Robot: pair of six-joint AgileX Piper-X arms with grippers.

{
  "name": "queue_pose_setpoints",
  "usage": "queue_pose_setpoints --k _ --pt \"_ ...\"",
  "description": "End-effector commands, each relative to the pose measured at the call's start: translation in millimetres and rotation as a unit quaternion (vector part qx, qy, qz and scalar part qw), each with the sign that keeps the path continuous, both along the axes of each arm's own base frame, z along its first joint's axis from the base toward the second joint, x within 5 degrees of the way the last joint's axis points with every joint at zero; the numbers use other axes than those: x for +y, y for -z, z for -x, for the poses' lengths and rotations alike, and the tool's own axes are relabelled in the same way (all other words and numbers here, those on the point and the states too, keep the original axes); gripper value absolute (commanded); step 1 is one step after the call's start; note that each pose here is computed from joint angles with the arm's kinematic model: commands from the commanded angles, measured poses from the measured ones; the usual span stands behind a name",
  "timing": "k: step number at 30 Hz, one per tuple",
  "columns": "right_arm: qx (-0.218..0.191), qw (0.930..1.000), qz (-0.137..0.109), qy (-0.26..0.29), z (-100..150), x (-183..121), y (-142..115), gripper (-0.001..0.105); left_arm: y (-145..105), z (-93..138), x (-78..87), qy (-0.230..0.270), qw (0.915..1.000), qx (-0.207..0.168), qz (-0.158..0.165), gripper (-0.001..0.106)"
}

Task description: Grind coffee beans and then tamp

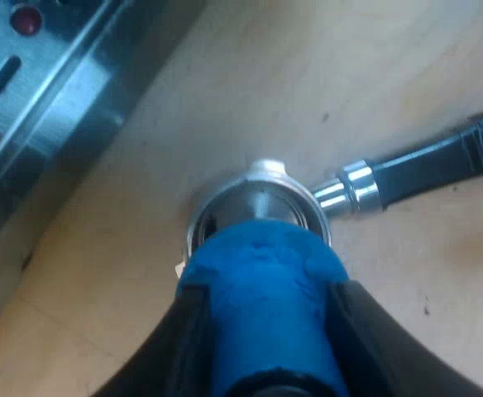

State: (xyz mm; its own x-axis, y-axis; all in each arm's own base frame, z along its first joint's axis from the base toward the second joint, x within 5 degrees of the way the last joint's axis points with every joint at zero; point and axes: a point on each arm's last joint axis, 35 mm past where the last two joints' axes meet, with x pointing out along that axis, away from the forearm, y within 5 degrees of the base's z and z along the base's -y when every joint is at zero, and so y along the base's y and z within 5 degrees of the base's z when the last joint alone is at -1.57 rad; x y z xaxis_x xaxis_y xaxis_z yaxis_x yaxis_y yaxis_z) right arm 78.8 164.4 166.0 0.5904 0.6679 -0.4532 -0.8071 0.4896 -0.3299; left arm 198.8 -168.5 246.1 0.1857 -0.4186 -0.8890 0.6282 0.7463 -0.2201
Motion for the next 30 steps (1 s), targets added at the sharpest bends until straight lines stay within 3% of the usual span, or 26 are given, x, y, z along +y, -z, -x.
queue_pose_setpoints --k 1,14,20,30 --pt "0.001 1.0 -0.008 -0.002 0 0 -2 0.062 0 -4 -6.1 0.005 0.9999 -0.011 0.009 0.0" --pt "-0.001 1.0 -0.007 0.001 0 0 -2 0.062 29 -16 -16.4 0.01 0.9997 0.018 -0.012 0.0" --pt "-0.001 1.0 -0.007 0.001 0 0 -2 0.062 36 -19 -21.5 0.022 0.9991 0.036 0.011 0.0" --pt "-0.003 1.0 -0.006 0.006 0 0 -2 0.062 52 -23 -24.3 0.019 0.9984 0.053 -0.009 0.0"
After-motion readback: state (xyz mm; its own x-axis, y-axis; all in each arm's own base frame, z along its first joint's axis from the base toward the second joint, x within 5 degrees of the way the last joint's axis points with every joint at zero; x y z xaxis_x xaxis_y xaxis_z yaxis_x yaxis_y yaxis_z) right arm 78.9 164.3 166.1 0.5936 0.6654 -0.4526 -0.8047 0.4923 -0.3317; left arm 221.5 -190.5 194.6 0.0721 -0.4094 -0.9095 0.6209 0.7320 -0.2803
